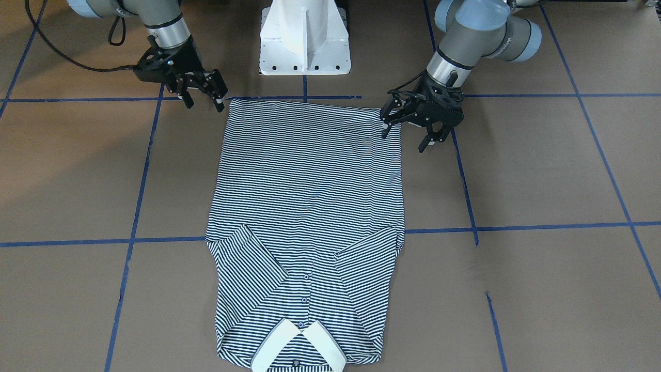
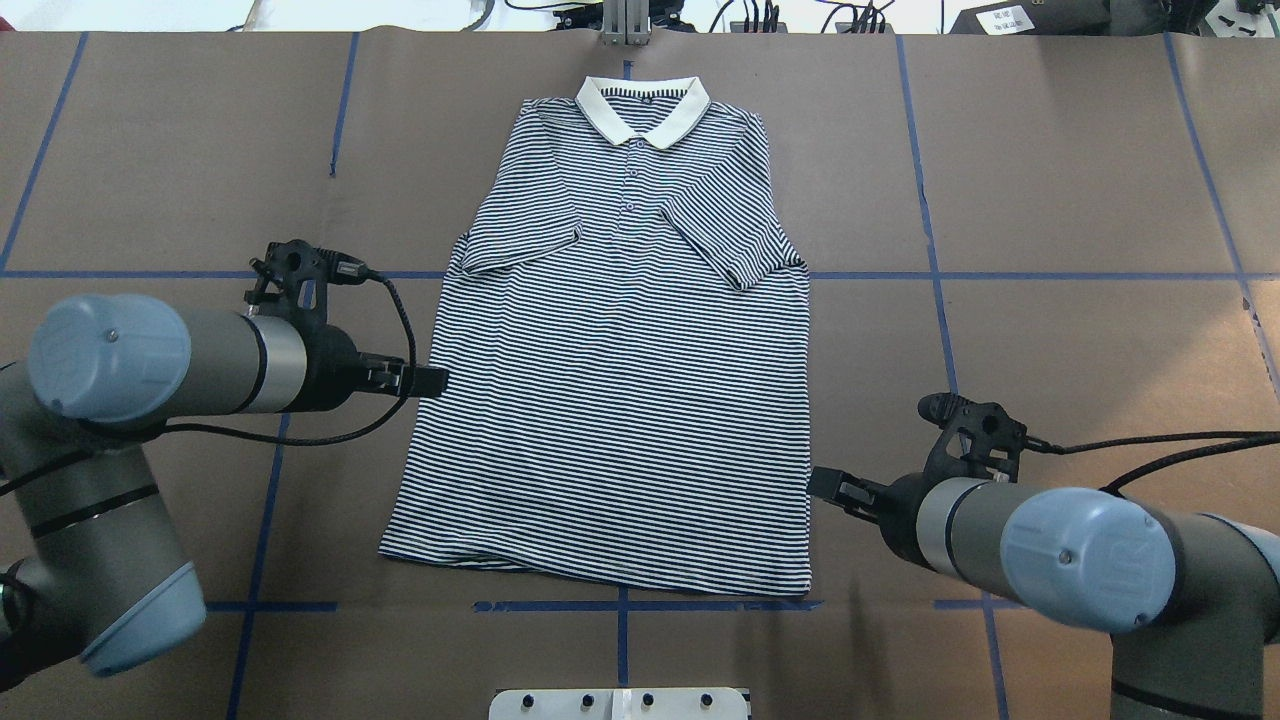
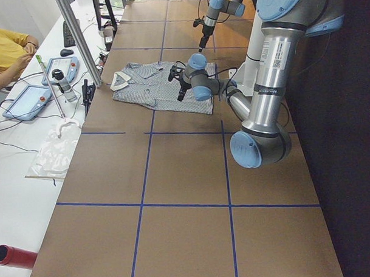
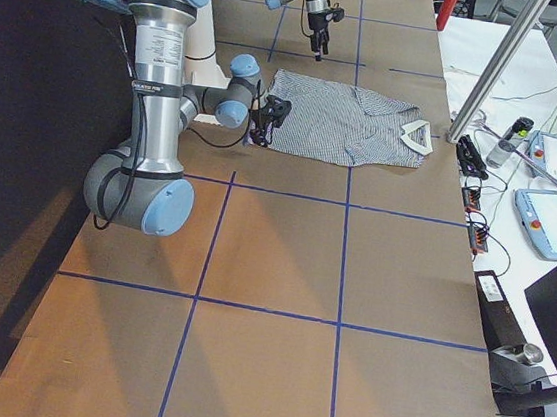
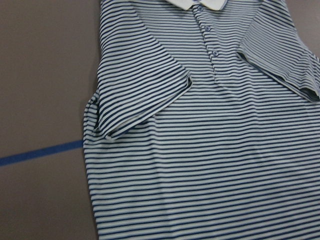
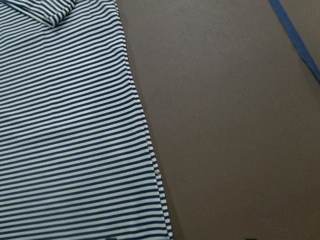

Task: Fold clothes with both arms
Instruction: 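Lower both grippers to the hem corners nearest the robot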

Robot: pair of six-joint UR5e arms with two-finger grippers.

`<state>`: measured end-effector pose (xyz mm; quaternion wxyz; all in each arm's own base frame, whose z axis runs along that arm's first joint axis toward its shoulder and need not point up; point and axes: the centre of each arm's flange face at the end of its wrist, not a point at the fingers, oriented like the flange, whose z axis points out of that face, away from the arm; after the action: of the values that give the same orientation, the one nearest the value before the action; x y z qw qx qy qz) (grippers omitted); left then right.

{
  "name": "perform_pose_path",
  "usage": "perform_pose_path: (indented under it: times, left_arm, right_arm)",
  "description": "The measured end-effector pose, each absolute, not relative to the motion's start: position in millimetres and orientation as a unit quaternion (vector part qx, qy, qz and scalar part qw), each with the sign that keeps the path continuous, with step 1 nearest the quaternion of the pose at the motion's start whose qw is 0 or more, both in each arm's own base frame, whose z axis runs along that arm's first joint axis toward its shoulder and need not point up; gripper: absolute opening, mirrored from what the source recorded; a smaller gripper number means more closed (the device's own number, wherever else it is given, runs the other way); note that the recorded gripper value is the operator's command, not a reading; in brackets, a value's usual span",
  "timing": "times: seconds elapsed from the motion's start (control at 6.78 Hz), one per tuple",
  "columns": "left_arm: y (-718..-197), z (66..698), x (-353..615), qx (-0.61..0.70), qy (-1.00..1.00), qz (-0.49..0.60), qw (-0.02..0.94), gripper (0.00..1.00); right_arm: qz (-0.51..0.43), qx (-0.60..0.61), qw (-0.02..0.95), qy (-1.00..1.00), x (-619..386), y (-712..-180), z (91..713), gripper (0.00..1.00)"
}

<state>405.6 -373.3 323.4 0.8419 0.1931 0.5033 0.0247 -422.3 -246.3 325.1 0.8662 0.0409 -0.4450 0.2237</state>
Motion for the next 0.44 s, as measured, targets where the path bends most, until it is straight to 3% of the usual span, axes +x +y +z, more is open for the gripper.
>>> perform_pose_path:
  times: [0.15,0.44]
  left_arm:
    - [-347.3,340.7,407.1,0.173,0.499,-0.006,0.849,0.60]
    - [-293.2,365.0,433.3,0.138,0.487,-0.073,0.859,0.57]
  right_arm:
    - [0.229,0.041,0.868,-0.439,-427.6,-231.4,319.8,0.90]
    - [0.231,0.044,0.868,-0.438,-431.6,-222.0,317.1,0.91]
